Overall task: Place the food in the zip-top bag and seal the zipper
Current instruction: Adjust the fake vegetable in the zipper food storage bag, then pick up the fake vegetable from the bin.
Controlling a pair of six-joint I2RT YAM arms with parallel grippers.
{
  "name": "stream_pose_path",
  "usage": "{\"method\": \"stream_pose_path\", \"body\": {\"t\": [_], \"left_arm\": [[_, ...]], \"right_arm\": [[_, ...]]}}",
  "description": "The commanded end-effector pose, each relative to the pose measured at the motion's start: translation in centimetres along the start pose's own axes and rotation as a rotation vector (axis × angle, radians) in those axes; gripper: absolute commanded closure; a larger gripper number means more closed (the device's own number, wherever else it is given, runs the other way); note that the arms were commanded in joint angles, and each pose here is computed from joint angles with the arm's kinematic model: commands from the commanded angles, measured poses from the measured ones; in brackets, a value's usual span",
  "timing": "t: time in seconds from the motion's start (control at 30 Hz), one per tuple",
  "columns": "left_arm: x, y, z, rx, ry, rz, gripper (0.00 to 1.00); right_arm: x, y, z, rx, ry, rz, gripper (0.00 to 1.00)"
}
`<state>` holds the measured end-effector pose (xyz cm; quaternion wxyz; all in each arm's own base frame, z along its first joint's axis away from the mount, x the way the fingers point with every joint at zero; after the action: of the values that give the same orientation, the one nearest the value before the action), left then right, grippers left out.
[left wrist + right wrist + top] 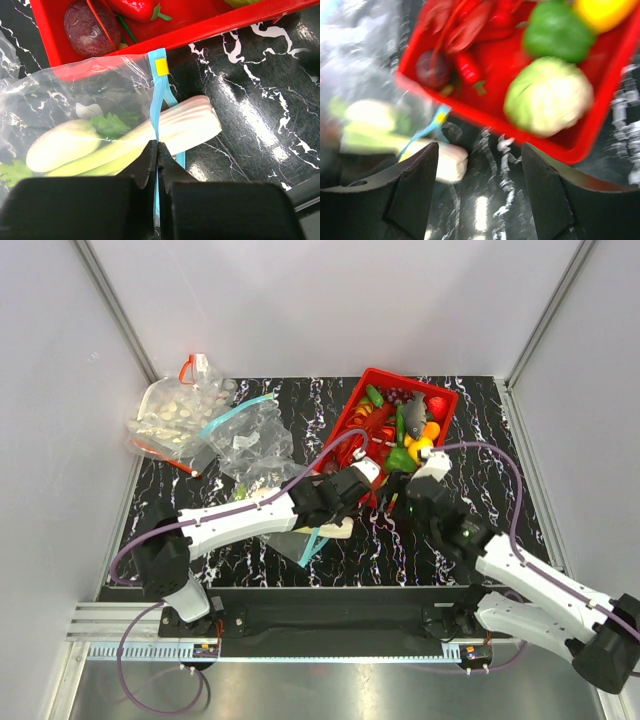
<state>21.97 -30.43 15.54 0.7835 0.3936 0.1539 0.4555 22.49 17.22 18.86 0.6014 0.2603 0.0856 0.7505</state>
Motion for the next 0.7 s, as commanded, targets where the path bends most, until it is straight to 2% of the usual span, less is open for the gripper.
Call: {"method": "stream_pose_path", "body": {"t": [0.0,0.13,0.27,0.3,0.37,0.4,0.53,0.67], "left_arm": [[-0.3,-0.1,0.9,-0.046,0.032,-0.012,1.00],[-0.4,0.0,0.8,-0.052,0.039,-0.027,1.00],[-0.5,-0.1,0.8,-0.053,0.043,-0.032,1.00],[-0.5,-0.2,0.8,-0.052,0.045,-0.029,1.00],[-0.6,-0.2,0.9,-0.056,0.051,-0.032,1.00],[-0.6,-0.3,1.0,-0.060,0.060,-0.033,1.00],[-0.8,-0.3,1.0,-0.063,0.082,-0.050,1.00],[-1.0,-0.3,1.0,-0.067,0.101,-0.062,1.00]], "right_arm": [[-3.6,-1.0,1.4,0.085,0.093,-0.194,0.27],[-4.8,-3.2,5.2,0.131,0.067,-0.182,0.25],[-5.5,-5.9,6.9,0.202,0.051,-0.142,0.25],[-5.9,-7.2,6.3,0.246,0.056,-0.158,0.23],[-5.8,-8.4,7.2,0.251,0.063,-0.161,0.19],[-6.1,-9.4,6.6,0.284,0.082,-0.168,0.14],[-6.3,-11.8,7.3,0.298,0.155,-0.184,0.00],[-7.4,-14.0,8.2,0.299,0.215,-0.227,0.01]]}}
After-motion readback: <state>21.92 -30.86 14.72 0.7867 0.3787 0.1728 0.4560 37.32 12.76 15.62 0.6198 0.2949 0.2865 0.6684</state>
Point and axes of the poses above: each gripper's point midway between its finger pads, its own y axis back along the fingers, its own x axis along the line the jaws close on, z = x × y, the point moved 3 cm from there along y, back along the fingers, and after that the axes turned 7 degrees about y, right-handed, at the moved point
